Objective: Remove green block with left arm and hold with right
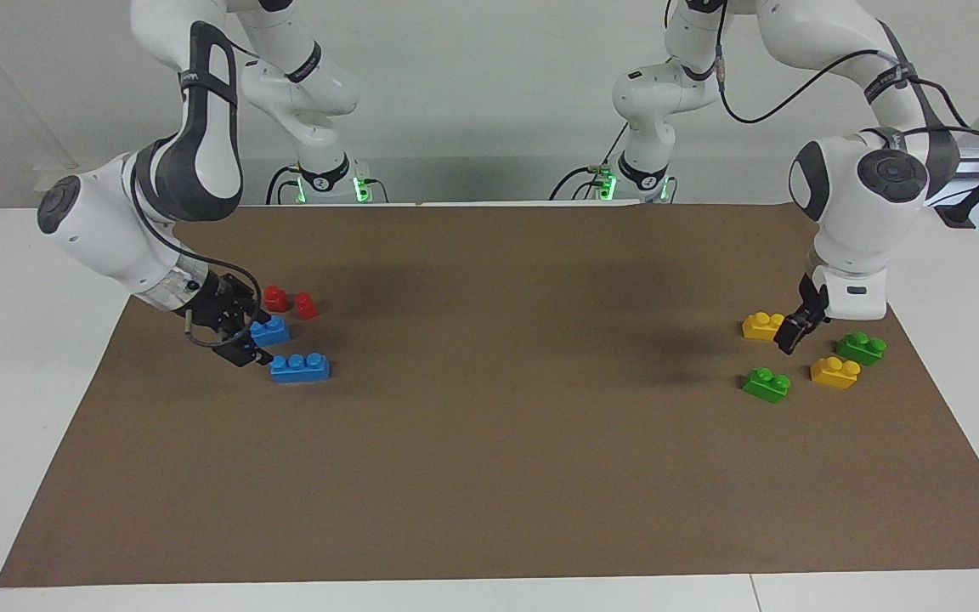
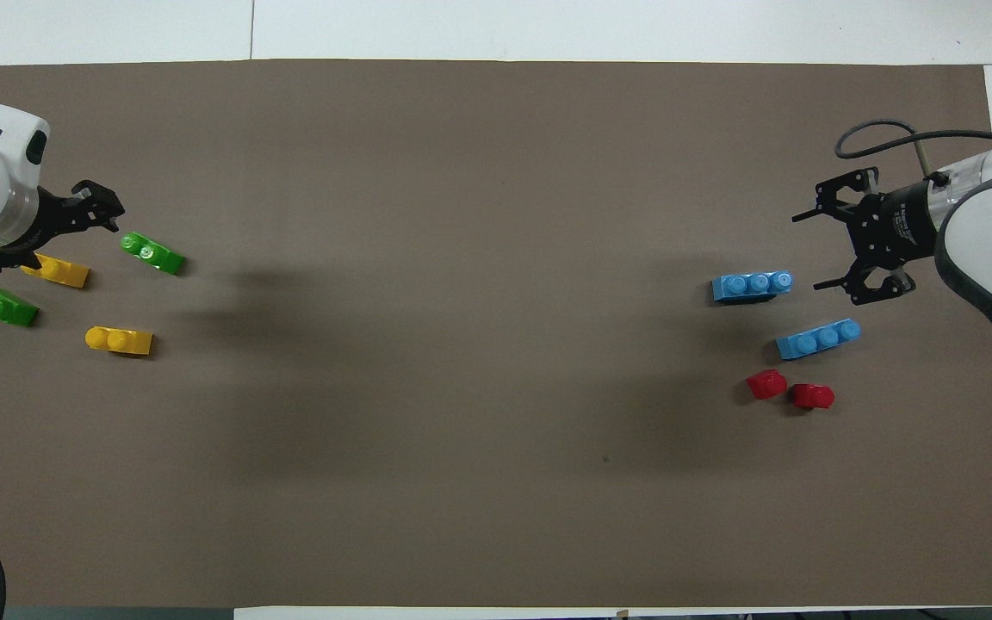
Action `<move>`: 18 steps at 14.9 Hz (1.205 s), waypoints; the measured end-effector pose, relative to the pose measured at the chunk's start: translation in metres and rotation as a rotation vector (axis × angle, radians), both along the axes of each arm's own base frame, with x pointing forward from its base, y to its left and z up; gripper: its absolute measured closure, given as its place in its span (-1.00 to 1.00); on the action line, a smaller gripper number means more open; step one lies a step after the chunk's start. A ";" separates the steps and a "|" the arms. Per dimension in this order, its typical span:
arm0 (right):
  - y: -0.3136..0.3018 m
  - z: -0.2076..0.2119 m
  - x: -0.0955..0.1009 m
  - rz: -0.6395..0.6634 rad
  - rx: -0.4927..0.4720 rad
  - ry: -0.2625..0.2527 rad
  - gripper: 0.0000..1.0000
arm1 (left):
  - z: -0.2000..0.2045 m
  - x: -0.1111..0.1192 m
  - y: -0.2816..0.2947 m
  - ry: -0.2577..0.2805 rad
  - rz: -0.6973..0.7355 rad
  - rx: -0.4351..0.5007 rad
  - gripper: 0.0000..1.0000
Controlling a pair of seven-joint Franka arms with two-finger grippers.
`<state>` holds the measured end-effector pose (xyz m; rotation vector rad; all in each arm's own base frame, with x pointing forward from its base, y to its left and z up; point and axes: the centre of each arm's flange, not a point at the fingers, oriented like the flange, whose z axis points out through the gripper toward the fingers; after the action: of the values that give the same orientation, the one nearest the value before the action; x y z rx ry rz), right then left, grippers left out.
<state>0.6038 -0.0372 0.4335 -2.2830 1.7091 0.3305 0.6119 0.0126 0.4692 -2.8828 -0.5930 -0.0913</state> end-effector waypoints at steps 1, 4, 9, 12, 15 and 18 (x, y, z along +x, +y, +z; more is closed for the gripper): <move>-0.001 0.013 -0.001 0.017 -0.023 -0.008 -0.81 | 0.013 -0.004 -0.001 0.039 -0.045 0.006 -1.00; 0.003 0.059 -0.008 0.128 -0.093 -0.026 -1.00 | 0.047 -0.012 -0.013 0.126 -0.132 -0.048 -1.00; 0.014 0.125 -0.037 0.497 -0.148 -0.098 -1.00 | 0.090 -0.029 -0.033 0.184 -0.146 -0.170 -1.00; 0.027 0.156 -0.062 0.768 -0.178 -0.127 -1.00 | 0.112 -0.040 -0.038 0.186 -0.187 -0.206 -1.00; 0.029 0.177 -0.076 0.905 -0.218 -0.157 -1.00 | 0.132 -0.052 -0.042 0.173 -0.271 -0.222 -1.00; 0.022 0.181 -0.079 1.049 -0.265 -0.164 -1.00 | 0.151 -0.065 -0.045 0.156 -0.292 -0.213 -1.00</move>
<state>0.5249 -0.0155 0.6149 -3.1094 0.3584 0.0909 0.5465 -0.0320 0.6204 -3.1241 -0.1599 0.1641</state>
